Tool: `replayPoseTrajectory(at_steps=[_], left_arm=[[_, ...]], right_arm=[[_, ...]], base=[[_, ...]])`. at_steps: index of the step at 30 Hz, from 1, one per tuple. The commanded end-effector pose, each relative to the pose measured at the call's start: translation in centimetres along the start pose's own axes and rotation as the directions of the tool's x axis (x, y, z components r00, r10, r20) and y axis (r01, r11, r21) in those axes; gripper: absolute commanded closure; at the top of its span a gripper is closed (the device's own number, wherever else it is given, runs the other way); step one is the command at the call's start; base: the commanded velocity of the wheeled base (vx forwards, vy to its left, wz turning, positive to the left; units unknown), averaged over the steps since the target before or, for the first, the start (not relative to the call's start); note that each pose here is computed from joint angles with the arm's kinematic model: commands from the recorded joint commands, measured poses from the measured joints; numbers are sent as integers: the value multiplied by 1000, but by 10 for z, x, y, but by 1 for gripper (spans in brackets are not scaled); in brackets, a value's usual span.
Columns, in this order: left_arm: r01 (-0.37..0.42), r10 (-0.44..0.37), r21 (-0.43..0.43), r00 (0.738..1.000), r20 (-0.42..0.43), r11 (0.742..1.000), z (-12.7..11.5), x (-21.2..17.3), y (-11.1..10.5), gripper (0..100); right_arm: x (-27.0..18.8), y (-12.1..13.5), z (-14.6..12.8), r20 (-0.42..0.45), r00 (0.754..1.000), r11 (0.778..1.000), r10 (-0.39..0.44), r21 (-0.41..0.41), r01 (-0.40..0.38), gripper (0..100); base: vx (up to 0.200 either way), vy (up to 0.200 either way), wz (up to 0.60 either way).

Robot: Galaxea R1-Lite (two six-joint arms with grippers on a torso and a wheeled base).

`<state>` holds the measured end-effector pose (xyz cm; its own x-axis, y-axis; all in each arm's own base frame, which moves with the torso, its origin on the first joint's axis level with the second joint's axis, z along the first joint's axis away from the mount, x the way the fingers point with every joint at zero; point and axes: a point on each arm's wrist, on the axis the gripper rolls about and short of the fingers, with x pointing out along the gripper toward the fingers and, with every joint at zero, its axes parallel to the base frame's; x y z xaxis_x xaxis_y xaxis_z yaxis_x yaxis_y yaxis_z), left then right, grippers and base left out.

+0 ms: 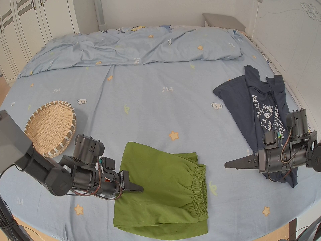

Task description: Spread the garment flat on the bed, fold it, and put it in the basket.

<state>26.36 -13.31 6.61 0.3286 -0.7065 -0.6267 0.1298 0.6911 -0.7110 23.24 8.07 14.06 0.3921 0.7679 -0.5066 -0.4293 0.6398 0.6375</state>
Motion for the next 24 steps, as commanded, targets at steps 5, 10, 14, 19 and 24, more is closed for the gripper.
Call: replayPoseTrajectory(at_steps=[5, 10, 14, 19, 24], left_arm=[[39, -23, 245, 997, -71, 969, 44, -66, -29, 100], [33, -15, 286, 998, -65, 958, 42, -67, -30, 100], [35, -18, 297, 998, -61, 954, 43, -68, -31, 100], [32, -19, 295, 999, -47, 955, 46, -70, -31, 100], [33, -26, 298, 999, -27, 954, 49, -76, -34, 100]], right_arm=[[-1, -1, 1, 8, 1000, 1000, -3, 5, 3, 0], [-1, -1, 1, 8, 1000, 1000, -2, 3, 2, 0], [-1, -2, 1, 8, 1000, 1000, -3, 5, 3, 0], [0, -2, 0, 4, 1000, 1000, -3, 5, 3, 0], [0, -1, 0, 3, 1000, 1000, -2, 2, 2, 0]], base=[[0, 0, 0], [0, 0, 0], [0, 0, 0], [0, 80, 0], [0, 200, 0]])
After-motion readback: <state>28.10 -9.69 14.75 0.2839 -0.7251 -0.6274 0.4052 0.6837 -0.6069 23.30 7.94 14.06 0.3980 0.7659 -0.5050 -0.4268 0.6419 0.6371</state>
